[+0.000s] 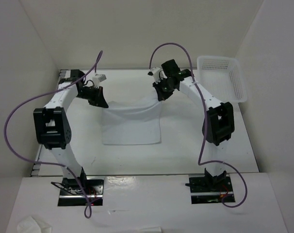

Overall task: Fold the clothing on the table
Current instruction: Flatten the skirt out

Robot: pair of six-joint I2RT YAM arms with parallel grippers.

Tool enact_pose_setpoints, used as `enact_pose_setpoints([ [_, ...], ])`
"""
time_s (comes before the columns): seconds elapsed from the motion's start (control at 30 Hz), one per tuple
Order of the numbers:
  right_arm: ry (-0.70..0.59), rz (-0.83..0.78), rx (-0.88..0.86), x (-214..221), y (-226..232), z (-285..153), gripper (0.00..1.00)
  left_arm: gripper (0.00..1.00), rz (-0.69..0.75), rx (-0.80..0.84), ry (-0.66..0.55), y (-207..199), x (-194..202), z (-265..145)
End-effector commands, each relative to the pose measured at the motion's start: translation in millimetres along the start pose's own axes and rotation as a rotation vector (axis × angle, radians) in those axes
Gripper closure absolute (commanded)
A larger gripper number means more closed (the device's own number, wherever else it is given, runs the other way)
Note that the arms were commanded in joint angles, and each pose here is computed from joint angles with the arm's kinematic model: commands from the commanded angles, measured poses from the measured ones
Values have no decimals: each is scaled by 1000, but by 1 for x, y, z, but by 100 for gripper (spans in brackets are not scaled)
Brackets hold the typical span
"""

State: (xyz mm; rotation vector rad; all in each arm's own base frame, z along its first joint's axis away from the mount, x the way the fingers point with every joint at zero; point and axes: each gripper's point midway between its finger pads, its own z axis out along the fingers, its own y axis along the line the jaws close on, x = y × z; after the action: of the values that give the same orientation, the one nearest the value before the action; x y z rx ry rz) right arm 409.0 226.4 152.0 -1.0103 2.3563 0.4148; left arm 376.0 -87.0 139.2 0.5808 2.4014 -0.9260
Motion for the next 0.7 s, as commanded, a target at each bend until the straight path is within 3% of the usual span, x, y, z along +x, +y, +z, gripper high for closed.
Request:
enact_pose_setpoints([
  [0.0,-132,-18,135,-49,-38,9,100,100,43,-27,-34,24,-35,11],
  [0.07,-151,-12,151,-59,-45,15,100,100,69,-57,-49,30,-50,14],
  [0.27,-183,42,261,-79,-75,36,100,47,156,-156,-150,44,-101,11],
  [0.3,-188,43,297,-82,-83,36,94,41,153,-169,-159,50,-104,14],
  [0.33,-191,57,319,-85,-88,40,68,31,161,-198,-164,56,-106,13],
  [0.37,-193,73,341,-86,-93,40,58,27,158,-211,-182,56,-113,15],
  [0.4,-198,77,386,-90,-101,36,42,24,156,-227,-191,58,-115,14],
  [0.47,-186,92,427,-87,-108,37,23,15,158,-255,-204,63,-120,13],
  [0.53,-186,102,511,-89,-121,27,15,14,163,-260,-199,61,-120,16],
  [0.67,-201,94,531,-93,-121,10,13,9,164,-258,-153,53,-108,34],
])
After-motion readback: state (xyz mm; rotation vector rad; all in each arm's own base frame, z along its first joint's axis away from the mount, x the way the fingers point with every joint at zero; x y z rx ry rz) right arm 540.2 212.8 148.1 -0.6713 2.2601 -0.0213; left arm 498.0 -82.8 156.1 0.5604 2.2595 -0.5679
